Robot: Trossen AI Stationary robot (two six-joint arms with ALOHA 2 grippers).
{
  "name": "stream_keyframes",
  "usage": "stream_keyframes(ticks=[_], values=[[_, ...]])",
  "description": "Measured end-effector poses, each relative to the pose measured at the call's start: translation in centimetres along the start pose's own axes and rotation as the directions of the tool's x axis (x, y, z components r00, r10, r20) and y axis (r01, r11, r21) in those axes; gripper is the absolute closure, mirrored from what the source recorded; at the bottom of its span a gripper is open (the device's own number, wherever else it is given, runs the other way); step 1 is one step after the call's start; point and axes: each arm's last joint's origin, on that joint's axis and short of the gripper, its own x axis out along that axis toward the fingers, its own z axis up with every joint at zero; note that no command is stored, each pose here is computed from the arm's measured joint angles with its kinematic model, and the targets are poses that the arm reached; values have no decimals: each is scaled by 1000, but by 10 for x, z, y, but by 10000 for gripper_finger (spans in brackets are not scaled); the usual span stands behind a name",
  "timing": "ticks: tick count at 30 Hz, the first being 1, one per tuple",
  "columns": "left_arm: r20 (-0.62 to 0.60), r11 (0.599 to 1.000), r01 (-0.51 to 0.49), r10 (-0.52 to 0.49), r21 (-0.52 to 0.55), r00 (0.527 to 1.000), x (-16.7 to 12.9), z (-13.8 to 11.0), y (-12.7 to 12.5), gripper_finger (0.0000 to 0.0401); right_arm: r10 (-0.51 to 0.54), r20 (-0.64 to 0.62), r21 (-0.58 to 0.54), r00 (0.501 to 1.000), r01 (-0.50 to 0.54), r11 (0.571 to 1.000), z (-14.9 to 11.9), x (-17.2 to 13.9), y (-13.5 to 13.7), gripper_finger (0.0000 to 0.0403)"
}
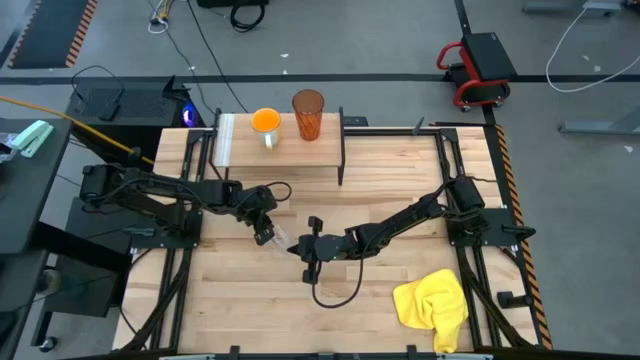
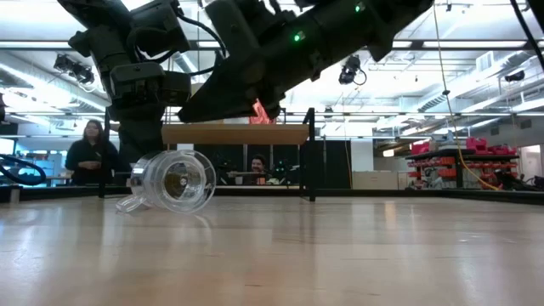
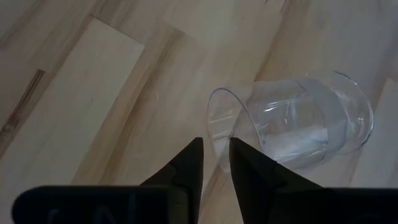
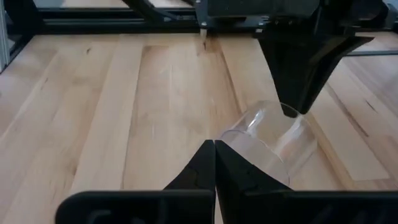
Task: Stack small to large cups/mugs on shelf
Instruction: Put the transparent mug on the shelf
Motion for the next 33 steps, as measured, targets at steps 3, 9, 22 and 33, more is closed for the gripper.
stream_keyframes(ticks=[3, 9, 22, 33], values=[[3, 1000, 2, -2, 0, 1000, 0, 0, 0, 319, -9, -21, 0, 1000, 9, 1000, -6, 5, -2, 398], [9, 1000, 15, -15, 1, 1000, 0, 1, -1, 321, 0, -40, 0, 999, 0, 1000, -12, 21, -1, 398], [22, 998, 65, -65, 11, 998, 0, 3, -5, 322, -58, -109, -29, 992, 55, 998, -24, 32, 6, 398], [49, 990, 127, -130, 59, 990, 0, 2, -18, 315, -122, -114, -34, 986, 119, 992, -23, 32, 1, 398]])
